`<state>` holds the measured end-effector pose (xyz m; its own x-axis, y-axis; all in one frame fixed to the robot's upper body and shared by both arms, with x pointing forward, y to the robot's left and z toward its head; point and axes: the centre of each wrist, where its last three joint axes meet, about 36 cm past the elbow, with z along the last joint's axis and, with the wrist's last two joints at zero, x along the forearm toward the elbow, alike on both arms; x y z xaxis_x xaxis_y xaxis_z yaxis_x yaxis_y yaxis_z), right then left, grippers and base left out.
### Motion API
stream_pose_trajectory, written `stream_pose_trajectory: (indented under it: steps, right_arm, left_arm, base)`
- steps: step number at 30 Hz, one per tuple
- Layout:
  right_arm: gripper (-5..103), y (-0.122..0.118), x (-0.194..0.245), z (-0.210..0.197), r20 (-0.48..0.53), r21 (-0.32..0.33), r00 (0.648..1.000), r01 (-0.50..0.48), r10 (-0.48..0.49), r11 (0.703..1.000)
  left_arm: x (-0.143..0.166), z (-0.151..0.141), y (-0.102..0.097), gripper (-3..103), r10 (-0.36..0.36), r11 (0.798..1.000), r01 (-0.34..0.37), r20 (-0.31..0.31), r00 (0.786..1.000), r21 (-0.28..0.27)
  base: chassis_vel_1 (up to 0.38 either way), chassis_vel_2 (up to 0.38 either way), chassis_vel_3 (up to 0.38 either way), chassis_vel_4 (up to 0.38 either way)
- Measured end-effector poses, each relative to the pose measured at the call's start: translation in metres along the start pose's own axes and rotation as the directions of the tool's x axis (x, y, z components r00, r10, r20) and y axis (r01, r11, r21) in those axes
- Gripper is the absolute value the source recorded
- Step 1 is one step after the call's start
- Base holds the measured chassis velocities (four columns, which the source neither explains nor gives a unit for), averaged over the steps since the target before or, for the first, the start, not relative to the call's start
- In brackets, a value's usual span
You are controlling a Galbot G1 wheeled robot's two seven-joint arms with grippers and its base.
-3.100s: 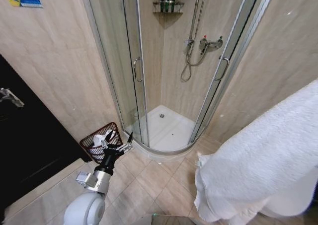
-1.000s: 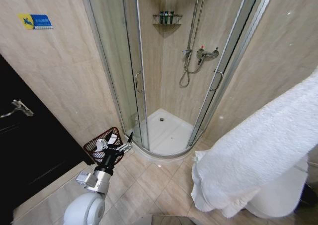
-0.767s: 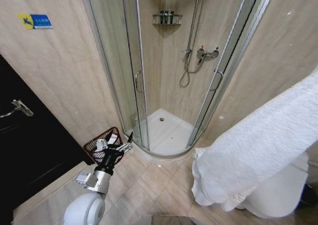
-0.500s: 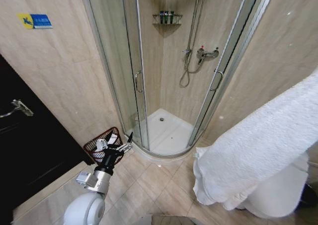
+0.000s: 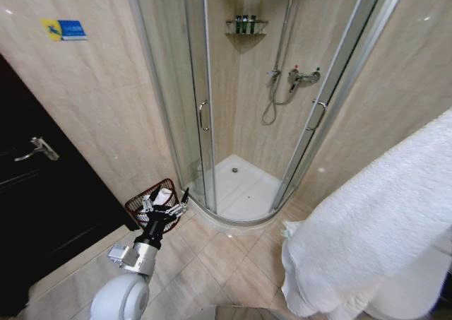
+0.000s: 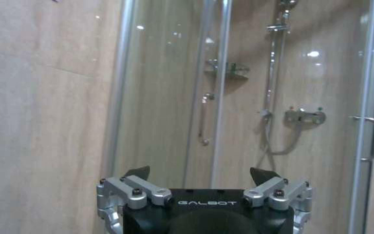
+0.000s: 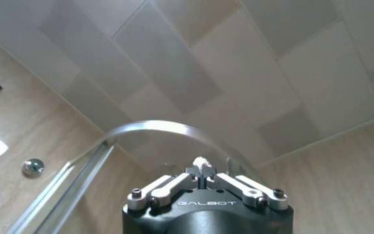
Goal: Discard the used towel into the hamper.
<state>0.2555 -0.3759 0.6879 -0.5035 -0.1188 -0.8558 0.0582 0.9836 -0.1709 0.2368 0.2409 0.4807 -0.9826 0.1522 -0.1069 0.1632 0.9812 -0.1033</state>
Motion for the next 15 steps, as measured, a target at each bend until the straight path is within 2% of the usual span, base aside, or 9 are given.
stream_pose_trajectory:
  steps: [15]
  right_arm:
    - [1,-0.0012,-0.0008,-0.0014,0.004,0.008,1.000,0.000,0.000,1.000]
  left_arm:
    - [0.0000,0.0000,0.0000,100,0.000,1.000,0.000,0.000,1.000,0.000]
  base:
    - [0.095,0.083,0.082,0.085]
